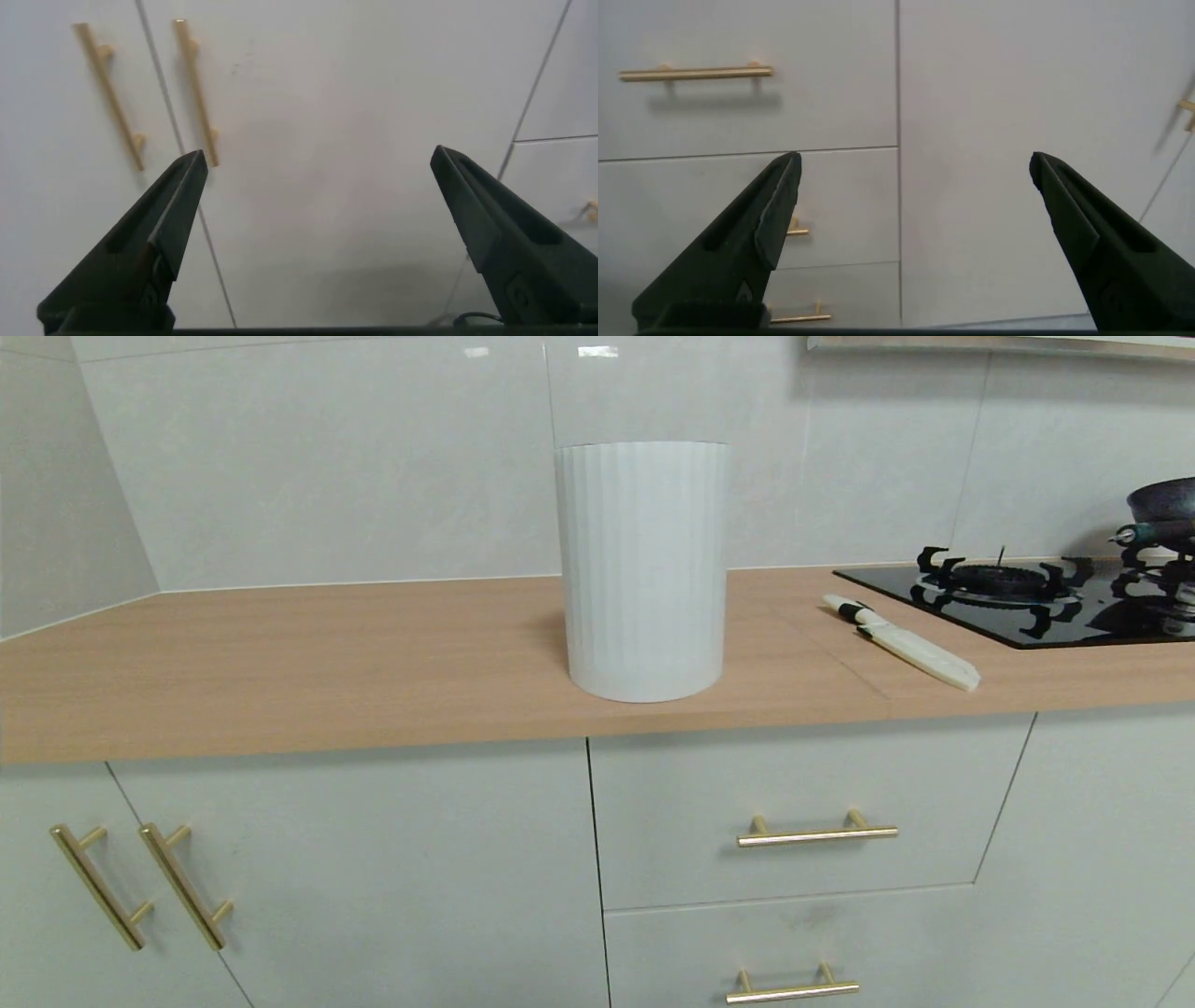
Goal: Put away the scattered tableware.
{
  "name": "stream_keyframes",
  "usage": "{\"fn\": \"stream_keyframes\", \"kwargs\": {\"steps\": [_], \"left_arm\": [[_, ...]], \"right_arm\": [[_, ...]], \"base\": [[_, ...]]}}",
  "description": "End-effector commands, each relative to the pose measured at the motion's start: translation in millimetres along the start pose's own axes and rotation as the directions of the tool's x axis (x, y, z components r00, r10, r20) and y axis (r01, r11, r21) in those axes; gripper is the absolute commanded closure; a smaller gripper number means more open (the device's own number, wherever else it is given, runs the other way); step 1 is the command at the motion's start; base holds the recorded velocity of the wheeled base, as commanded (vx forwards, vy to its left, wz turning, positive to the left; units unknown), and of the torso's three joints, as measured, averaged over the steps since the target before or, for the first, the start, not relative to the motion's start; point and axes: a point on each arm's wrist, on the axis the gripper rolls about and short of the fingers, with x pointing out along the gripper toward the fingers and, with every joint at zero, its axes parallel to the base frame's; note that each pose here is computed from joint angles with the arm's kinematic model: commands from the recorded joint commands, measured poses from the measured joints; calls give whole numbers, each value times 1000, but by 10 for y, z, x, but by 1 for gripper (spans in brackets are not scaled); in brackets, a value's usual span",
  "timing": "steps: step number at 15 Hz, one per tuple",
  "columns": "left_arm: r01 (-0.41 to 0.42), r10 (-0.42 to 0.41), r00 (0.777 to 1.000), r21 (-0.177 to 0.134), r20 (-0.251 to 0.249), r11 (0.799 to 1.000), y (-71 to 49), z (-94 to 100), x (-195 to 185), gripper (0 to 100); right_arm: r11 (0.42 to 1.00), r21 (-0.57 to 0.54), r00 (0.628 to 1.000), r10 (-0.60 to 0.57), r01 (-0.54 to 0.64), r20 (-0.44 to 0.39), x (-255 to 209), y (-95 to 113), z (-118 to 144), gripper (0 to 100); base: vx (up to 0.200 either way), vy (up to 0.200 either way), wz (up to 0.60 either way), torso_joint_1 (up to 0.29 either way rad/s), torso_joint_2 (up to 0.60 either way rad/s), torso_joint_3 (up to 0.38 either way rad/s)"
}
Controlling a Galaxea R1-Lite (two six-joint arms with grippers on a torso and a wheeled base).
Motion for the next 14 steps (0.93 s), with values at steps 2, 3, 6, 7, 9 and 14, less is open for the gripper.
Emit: {"fn": "stream_keyframes", "kwargs": {"steps": [2,3,6,7,9,14], "left_arm": [[-1,1,1000,0,1,1000,0,0,0,0],[-1,1,1000,0,1,1000,0,0,0,0],[-1,1,1000,0,1,1000,0,0,0,0],[-1,1,1000,0,1,1000,0,0,0,0],[-1,1,1000,0,1,1000,0,0,0,0],[-1,1,1000,0,1,1000,0,0,0,0]], "right_arm": [[1000,-2,1000,0,0,-3,2,0,-1,0],[1000,-2,1000,0,0,0,1,0,0,0],[1000,-2,1000,0,0,-3,2,0,-1,0],[1000,-2,1000,0,0,0,1,0,0,0],[1000,-2,1000,0,0,-3,2,0,-1,0],[1000,-2,1000,0,0,-2,2,0,1,0]], "base": [[0,0,0,0,0,0],[0,0,0,0,0,0],[133,0,0,2,0,5],[200,0,0,-2,2,7],[0,0,0,0,0,0],[0,0,0,0,0,0]]}}
